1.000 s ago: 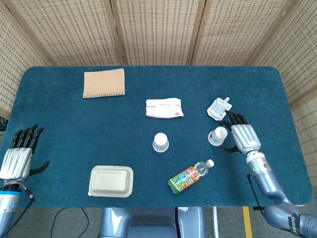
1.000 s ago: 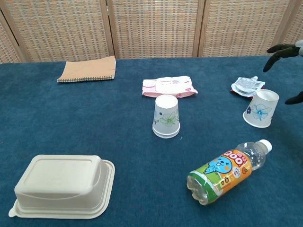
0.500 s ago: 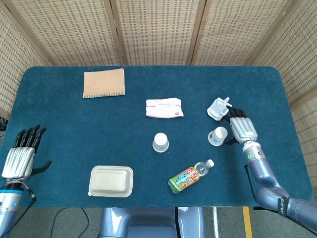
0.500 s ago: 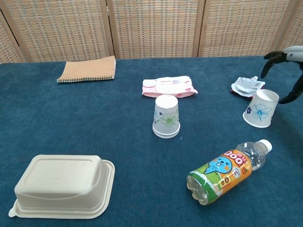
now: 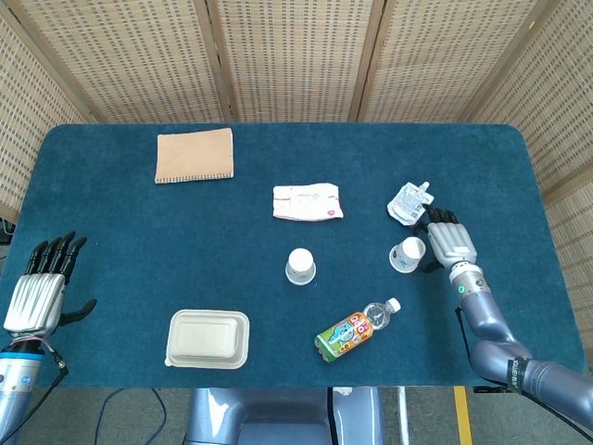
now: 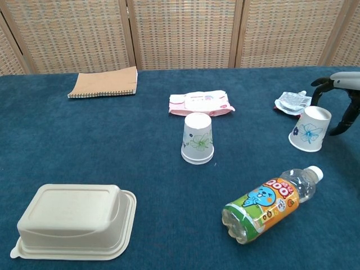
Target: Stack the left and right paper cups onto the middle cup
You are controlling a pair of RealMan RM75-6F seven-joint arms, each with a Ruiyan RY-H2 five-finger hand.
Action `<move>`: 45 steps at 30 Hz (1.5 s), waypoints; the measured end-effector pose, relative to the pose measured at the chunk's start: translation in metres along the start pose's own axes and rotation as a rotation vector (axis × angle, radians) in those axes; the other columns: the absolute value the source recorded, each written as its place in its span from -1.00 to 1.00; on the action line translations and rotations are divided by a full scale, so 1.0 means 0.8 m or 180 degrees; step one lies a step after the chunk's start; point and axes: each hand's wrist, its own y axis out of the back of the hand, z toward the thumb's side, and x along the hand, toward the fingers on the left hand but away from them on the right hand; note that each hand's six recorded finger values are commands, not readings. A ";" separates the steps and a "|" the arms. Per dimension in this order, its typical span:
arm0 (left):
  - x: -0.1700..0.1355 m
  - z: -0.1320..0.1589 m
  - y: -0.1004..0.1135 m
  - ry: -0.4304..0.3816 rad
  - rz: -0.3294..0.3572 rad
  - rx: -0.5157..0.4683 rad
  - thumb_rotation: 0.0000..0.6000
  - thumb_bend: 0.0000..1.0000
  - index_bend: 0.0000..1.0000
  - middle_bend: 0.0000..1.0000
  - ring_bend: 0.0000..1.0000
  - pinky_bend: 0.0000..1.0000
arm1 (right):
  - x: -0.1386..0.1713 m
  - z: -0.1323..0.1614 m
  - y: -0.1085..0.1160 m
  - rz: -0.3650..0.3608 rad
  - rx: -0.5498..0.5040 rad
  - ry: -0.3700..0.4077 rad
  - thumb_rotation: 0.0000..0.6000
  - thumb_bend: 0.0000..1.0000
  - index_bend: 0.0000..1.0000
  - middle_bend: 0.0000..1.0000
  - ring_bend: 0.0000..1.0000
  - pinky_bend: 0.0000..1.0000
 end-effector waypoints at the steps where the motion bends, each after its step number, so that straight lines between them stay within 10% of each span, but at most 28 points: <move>1: 0.000 0.000 0.000 0.0000 -0.0002 -0.0002 1.00 -0.52 -1.00 -1.00 -1.00 -1.00 | -0.002 0.001 -0.002 0.0006 0.0005 0.0000 1.00 -0.44 -0.11 -0.91 -1.00 -1.00; 16: 0.002 -0.004 0.001 0.0012 0.0006 -0.0053 1.00 -0.52 -1.00 -1.00 -1.00 -1.00 | 0.001 0.020 0.013 -0.0166 -0.0056 0.0127 1.00 -0.34 -0.02 -0.86 -1.00 -1.00; 30: 0.003 -0.005 0.001 0.0008 -0.0026 -0.0108 1.00 -0.52 -1.00 -1.00 -1.00 -1.00 | 0.077 0.129 0.078 -0.0481 -0.0423 0.0961 1.00 -0.41 -0.03 -0.87 -1.00 -1.00; 45: 0.004 -0.004 0.000 -0.0047 -0.0086 -0.0201 1.00 -0.52 -1.00 -1.00 -1.00 -1.00 | 0.083 0.211 0.064 -0.0430 -0.0402 0.1283 1.00 -0.41 -0.02 -0.86 -1.00 -1.00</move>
